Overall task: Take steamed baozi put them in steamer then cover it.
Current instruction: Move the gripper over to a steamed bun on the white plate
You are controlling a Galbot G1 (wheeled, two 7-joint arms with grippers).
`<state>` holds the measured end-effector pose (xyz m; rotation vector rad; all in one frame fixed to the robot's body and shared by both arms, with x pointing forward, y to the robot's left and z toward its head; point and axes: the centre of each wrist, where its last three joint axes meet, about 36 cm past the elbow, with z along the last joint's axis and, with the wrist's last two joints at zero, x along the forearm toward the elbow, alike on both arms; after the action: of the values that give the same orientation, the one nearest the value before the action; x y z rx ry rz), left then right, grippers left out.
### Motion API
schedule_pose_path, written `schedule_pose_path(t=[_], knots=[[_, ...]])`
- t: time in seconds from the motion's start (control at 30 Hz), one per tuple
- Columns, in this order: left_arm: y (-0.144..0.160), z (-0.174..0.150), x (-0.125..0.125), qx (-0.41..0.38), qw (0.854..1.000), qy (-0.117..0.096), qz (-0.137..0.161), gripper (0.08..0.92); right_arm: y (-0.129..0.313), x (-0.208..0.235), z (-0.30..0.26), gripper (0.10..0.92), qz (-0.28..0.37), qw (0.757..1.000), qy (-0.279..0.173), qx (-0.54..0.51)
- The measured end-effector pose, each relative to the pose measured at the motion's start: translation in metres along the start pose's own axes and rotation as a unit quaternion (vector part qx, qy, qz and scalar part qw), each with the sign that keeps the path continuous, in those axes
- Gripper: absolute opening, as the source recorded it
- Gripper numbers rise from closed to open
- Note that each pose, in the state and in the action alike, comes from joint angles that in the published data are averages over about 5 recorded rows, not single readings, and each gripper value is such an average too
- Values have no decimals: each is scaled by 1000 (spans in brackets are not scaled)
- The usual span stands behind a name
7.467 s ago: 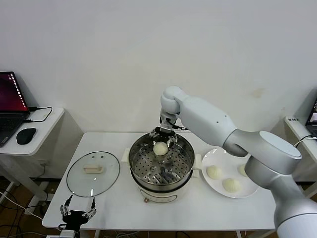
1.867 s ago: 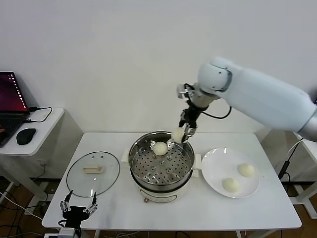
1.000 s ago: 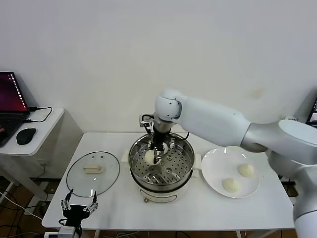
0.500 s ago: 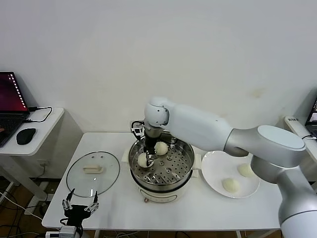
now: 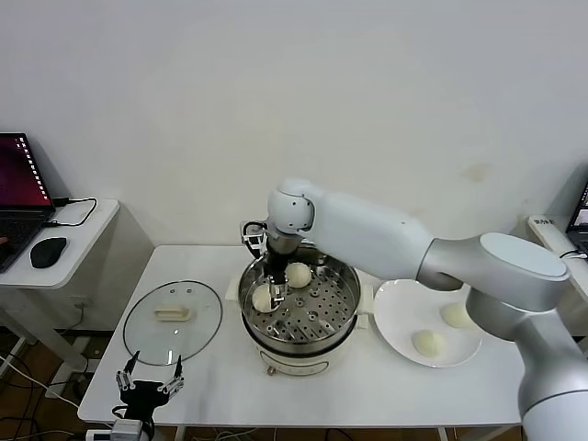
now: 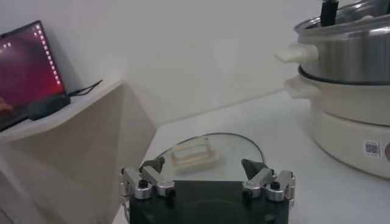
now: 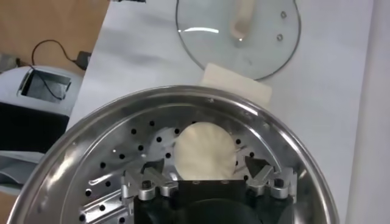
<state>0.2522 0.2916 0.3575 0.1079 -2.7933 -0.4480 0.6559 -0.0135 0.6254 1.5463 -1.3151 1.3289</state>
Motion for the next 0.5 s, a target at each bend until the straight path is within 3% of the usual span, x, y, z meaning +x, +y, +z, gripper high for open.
schedule_pose_path(t=[0.5], knots=[[-5, 2, 3, -2, 1000, 5, 12, 823, 45, 99, 139, 823, 42, 998, 23, -34]])
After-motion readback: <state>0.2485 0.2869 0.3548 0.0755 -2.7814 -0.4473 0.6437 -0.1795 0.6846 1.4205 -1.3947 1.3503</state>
